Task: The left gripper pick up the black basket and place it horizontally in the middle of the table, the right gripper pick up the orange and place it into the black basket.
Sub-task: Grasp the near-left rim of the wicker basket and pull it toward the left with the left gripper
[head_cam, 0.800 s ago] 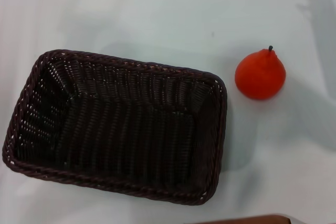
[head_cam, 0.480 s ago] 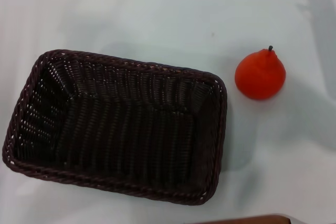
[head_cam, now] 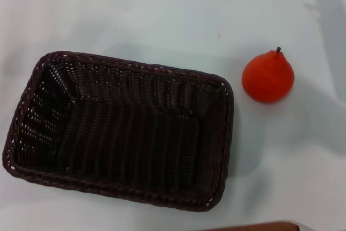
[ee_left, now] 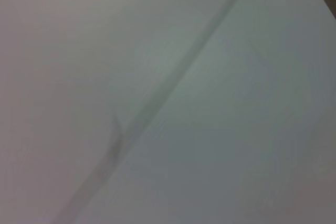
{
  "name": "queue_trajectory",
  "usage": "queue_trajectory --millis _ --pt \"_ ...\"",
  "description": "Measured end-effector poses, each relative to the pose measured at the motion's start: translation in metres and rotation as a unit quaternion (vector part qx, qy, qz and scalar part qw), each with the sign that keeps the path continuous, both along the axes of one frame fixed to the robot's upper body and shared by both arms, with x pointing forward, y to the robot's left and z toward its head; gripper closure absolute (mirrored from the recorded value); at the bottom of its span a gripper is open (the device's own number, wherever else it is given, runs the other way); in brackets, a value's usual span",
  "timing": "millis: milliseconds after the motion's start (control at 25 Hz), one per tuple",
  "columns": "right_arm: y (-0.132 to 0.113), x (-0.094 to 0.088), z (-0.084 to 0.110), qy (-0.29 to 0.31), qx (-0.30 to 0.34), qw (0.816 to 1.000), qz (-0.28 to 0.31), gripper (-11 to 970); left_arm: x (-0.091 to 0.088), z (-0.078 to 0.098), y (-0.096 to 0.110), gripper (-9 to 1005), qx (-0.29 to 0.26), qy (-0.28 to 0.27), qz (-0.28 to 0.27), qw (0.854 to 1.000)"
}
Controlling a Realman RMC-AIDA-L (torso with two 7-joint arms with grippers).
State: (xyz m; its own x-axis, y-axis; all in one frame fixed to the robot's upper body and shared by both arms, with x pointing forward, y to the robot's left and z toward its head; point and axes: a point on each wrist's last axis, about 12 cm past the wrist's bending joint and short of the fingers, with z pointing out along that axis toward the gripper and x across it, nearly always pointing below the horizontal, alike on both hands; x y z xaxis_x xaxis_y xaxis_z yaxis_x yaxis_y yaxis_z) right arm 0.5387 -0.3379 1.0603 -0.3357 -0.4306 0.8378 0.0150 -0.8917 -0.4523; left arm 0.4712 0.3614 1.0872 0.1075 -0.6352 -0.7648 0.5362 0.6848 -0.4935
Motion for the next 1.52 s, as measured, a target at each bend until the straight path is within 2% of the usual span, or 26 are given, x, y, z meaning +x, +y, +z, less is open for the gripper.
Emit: queue_trajectory --millis 120,200,320,440,520,560,600,640,720,760,960,1280,1520 --pt "0.0 0.001 -0.001 0.008 0.002 1.0 0.0 238 0.014 0.02 0.008 187 0.027 0.051 -0.119 0.991" --pt "0.0 0.002 -0.002 0.009 0.002 1.0 0.0 238 0.025 0.032 0.009 188 0.05 0.102 -0.188 0.976" --pt "0.001 0.003 -0.002 0.012 0.003 1.0 0.001 238 0.035 0.046 0.007 189 0.084 0.167 -0.245 0.951" --pt "0.001 0.006 -0.001 0.012 0.002 1.0 0.001 239 0.039 0.057 0.007 198 0.128 0.229 -0.269 0.927" --pt "0.001 0.007 0.0 0.013 0.002 1.0 0.001 239 0.04 0.065 0.008 205 0.154 0.267 -0.276 0.91" --pt "0.001 0.007 -0.001 0.014 0.003 1.0 0.001 239 0.04 0.065 0.008 208 0.154 0.267 -0.276 0.91" --pt "0.001 0.007 -0.001 0.016 0.003 1.0 0.001 239 0.041 0.07 0.007 211 0.17 0.288 -0.278 0.9" --pt "0.001 0.007 -0.001 0.017 0.003 1.0 0.0 239 0.041 0.078 0.007 211 0.194 0.322 -0.279 0.884" --pt "0.0 0.008 -0.001 0.019 0.005 1.0 -0.002 239 0.04 0.082 0.006 211 0.204 0.34 -0.279 0.875" --pt "0.0 0.008 -0.001 0.019 0.006 1.0 -0.004 239 0.04 0.086 0.006 211 0.216 0.36 -0.278 0.864" --pt "-0.002 0.007 -0.002 0.019 0.009 1.0 -0.009 239 0.04 0.092 0.004 210 0.244 0.417 -0.266 0.834" --pt "-0.002 0.007 -0.002 0.02 0.01 1.0 -0.01 240 0.043 0.092 -0.001 213 0.27 0.449 -0.271 0.808" --pt "-0.002 0.007 -0.003 0.022 0.011 1.0 -0.011 240 0.046 0.084 -0.005 214 0.283 0.482 -0.266 0.786"
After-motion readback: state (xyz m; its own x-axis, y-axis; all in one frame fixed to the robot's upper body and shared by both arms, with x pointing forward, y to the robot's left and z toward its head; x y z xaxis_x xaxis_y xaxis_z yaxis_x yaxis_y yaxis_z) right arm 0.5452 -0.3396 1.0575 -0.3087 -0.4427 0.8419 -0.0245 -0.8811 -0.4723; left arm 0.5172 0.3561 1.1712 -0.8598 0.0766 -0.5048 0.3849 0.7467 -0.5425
